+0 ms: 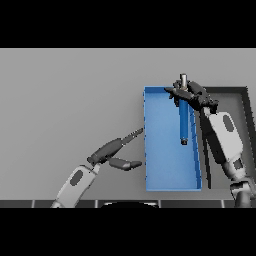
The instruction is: Pick up the blue pipe and place it into the blue bin.
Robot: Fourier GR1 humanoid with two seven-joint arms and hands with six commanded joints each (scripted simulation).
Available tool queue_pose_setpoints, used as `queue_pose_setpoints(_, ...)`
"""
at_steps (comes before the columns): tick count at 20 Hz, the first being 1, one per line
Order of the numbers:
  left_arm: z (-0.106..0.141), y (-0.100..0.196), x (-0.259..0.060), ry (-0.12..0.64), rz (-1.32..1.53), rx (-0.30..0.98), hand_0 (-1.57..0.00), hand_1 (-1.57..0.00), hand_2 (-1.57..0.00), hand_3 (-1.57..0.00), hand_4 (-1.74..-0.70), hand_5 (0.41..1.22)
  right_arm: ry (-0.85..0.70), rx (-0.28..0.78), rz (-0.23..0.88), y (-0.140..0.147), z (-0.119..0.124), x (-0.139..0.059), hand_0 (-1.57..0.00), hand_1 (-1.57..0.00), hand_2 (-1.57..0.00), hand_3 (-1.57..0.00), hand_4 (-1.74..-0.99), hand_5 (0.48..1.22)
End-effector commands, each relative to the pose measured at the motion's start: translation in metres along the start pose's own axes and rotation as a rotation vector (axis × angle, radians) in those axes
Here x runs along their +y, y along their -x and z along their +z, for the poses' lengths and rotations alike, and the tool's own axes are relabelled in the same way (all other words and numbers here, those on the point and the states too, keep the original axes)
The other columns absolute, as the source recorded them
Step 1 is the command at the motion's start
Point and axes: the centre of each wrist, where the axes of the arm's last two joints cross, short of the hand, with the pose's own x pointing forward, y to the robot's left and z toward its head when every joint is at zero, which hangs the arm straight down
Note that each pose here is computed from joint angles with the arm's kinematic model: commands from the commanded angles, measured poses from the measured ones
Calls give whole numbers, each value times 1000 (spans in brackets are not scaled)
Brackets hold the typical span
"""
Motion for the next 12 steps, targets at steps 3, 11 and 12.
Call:
queue_pose_setpoints(3,-1,-2,2,-2,-4,-13,1,1,1,1,-885,481,30,114,41,22,1,-3,-1571,-1571,-1571,-617,-1662,1221)
queue_pose_setpoints(11,0,-4,2,10,-1,-11,1,1,1,1,-881,496,20,217,49,38,-10,-4,-411,-396,-380,-251,-1264,1108)
queue_pose_setpoints(12,-1,-3,0,7,2,-7,1,1,1,1,-881,495,-1,231,104,41,-12,1,-329,-317,-304,-201,-1230,1056)
